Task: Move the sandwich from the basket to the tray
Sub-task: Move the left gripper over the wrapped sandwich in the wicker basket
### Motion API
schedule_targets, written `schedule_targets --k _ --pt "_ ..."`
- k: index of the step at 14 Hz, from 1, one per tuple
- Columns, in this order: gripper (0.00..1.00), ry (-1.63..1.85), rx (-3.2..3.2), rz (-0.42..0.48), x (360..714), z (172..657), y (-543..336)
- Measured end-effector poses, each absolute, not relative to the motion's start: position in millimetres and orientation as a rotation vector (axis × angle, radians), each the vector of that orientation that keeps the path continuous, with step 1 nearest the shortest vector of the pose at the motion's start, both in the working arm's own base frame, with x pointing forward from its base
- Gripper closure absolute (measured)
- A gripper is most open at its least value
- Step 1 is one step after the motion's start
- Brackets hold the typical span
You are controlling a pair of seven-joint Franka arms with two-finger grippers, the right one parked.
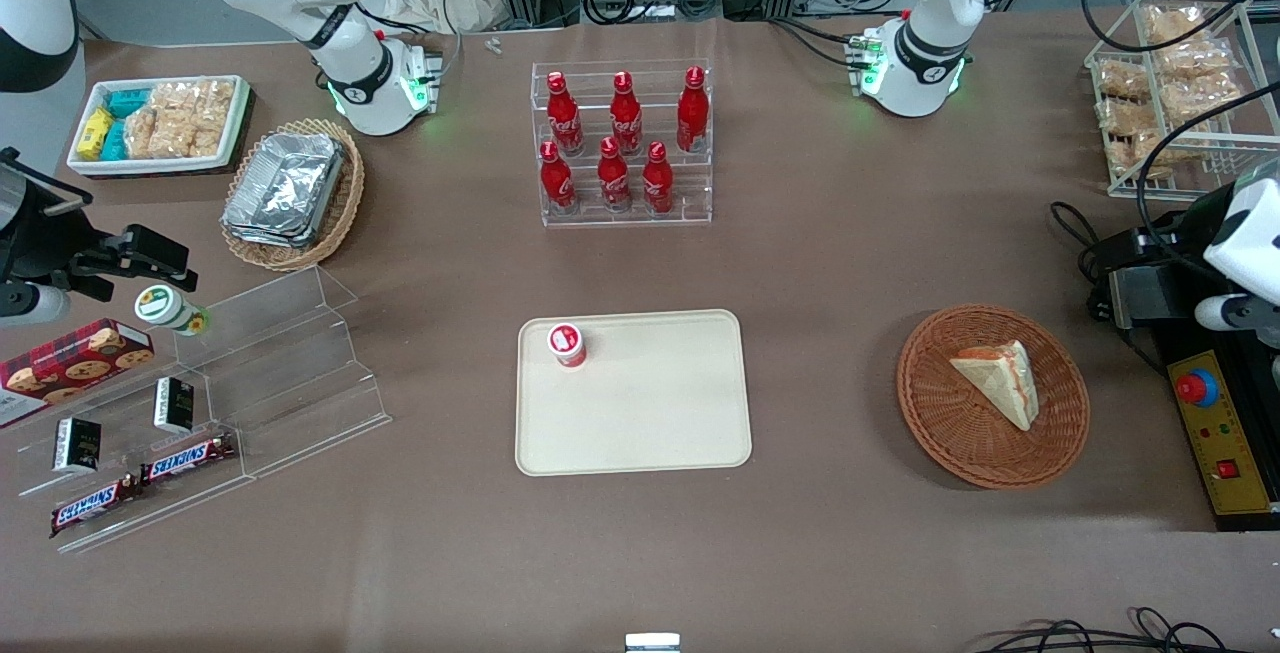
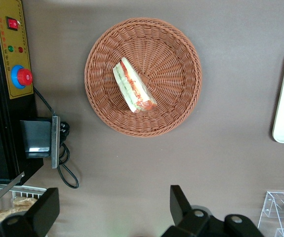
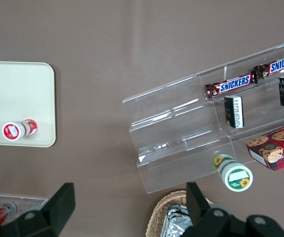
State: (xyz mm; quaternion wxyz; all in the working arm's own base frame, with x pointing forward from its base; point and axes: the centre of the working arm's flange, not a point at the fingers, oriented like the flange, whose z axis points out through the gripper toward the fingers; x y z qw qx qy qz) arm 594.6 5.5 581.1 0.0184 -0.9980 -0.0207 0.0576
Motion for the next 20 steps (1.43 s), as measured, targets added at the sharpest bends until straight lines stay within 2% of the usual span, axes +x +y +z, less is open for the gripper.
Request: schedule_targets --k 5,9,10,12,16,20 --pt "0.0 -0.081 -3.1 0.163 598 578 13" --pt "0.0 -0.15 -3.092 0.261 595 544 47" --pt "0.0 -0.171 -3.101 0.263 595 532 58" --pt "0.0 -0.202 -3.121 0.208 597 500 71" --pt "0.0 -0.216 -3.14 0.111 591 402 69" --pt "0.0 -0.277 -3.132 0.158 592 334 57"
